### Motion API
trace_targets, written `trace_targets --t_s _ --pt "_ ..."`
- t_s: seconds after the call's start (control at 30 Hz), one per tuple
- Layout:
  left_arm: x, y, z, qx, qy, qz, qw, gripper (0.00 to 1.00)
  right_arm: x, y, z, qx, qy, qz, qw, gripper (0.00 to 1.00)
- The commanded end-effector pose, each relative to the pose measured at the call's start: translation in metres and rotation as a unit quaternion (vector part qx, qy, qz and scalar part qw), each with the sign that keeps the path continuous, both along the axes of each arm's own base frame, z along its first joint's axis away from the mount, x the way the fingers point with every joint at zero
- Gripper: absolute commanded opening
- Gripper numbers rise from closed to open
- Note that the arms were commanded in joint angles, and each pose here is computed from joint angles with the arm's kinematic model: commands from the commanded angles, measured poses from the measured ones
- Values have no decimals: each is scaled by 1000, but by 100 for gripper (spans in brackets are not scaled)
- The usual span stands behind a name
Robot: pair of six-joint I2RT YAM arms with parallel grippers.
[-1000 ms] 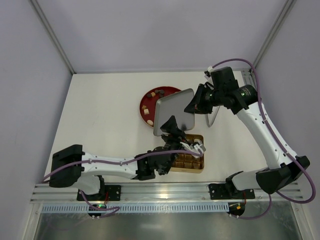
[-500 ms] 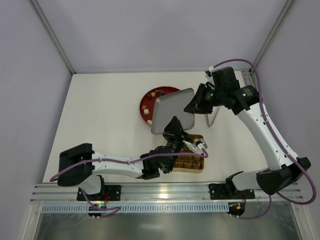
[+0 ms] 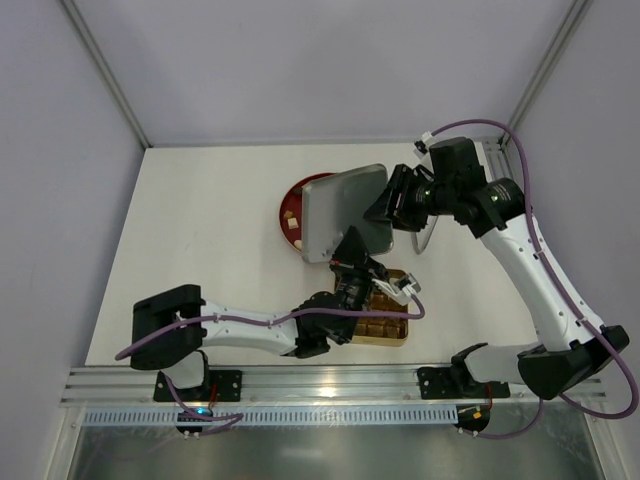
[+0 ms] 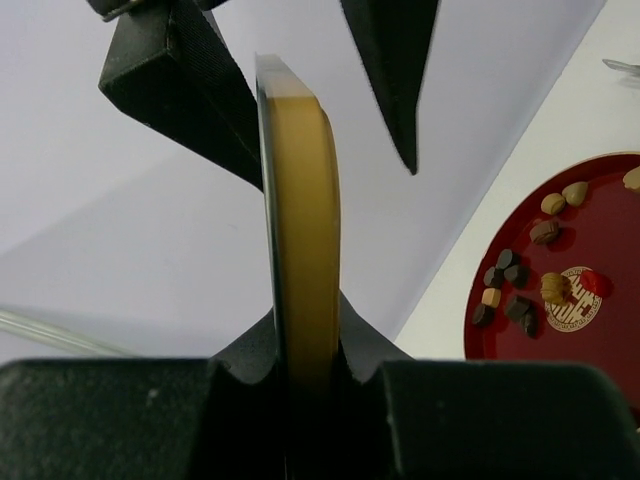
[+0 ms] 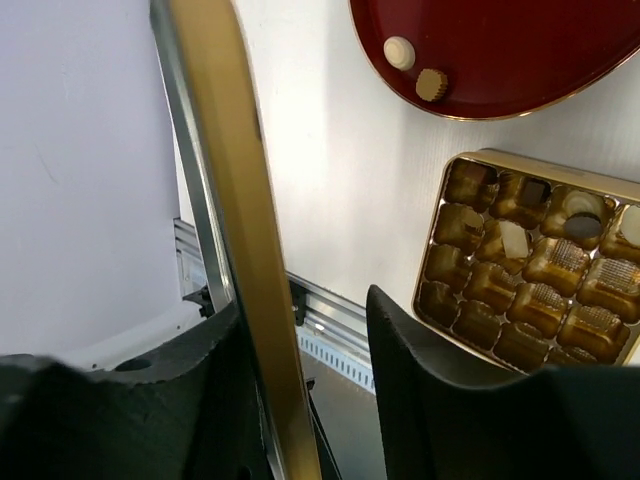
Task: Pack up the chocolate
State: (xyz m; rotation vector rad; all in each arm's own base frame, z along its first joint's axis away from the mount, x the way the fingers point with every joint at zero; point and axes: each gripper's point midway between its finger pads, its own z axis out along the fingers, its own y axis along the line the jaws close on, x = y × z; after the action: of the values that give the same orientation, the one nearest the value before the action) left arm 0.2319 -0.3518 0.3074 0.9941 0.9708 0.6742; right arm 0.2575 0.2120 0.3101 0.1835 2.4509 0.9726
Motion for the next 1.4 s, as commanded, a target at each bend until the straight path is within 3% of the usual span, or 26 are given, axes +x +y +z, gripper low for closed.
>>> trace_targets --t_s 0.0,0.07,0.23,0.27,0.3,0.37,0.43,0.5,0.67,0.7,0.73,0.77,0.9,0.93,1.03,1.07,1.13,1.17,1.27,1.3,1.33,1.37 --pt "-5 10 45 -98 -26 -2 995 0 -2 -4 10 2 -24 -3 1000 52" --pt "-4 7 40 -90 -11 -7 996 0 2 -4 13 1 -36 -8 999 56" --pt "-5 6 29 -107 48 -17 993 0 15 -15 43 -4 -100 -30 994 78" --pt "-6 6 29 -135 69 -26 988 0 17 -17 48 -4 -112 -33 993 80" --pt "-6 4 21 -105 88 -25 990 0 21 -22 54 -7 -126 -39 991 82" --pt "-7 3 19 -145 126 -36 981 0 25 -30 73 -5 -159 -53 986 88" --pt "-9 1 11 -130 162 -39 977 0 32 -42 88 -5 -185 -72 980 92" --pt "-13 -2 6 -162 202 -53 964 0 35 -53 98 -4 -202 -86 976 95" --pt "-18 -2 -2 -166 274 -52 946 0 50 -86 123 -3 -244 -135 960 98" --pt "-21 -6 -3 -197 306 -60 929 0 52 -94 124 -13 -248 -149 957 98" --pt "-19 1 -9 -189 331 -49 923 0 54 -105 122 -25 -249 -163 954 99" --pt "-17 1 8 -221 346 -56 910 0 51 -110 122 -32 -255 -173 951 99" --pt "-20 -3 35 -351 458 -114 809 0 50 -128 93 -73 -245 -204 945 99" --pt "-20 2 49 -404 477 -122 771 0 51 -130 74 -84 -229 -205 948 98" --pt "-14 9 74 -473 524 -161 690 0 43 -136 41 -100 -212 -211 949 99" --pt "-15 11 87 -517 537 -172 644 0 40 -138 33 -104 -209 -213 949 99" --pt "-6 16 83 -558 573 -174 574 0 31 -140 8 -106 -196 -217 950 99" --pt "-11 16 89 -598 596 -183 505 0 28 -140 -1 -107 -190 -218 951 99" --pt "-7 14 72 -643 617 -216 400 0 16 -143 -38 -110 -166 -225 954 98" --pt "-8 13 97 -670 604 -265 340 0 13 -142 -46 -108 -159 -225 955 98" --pt "-5 13 69 -680 617 -245 311 0 10 -141 -65 -108 -143 -223 958 98" --pt "-9 10 68 -680 623 -257 289 0 5 -140 -68 -105 -143 -220 959 98"
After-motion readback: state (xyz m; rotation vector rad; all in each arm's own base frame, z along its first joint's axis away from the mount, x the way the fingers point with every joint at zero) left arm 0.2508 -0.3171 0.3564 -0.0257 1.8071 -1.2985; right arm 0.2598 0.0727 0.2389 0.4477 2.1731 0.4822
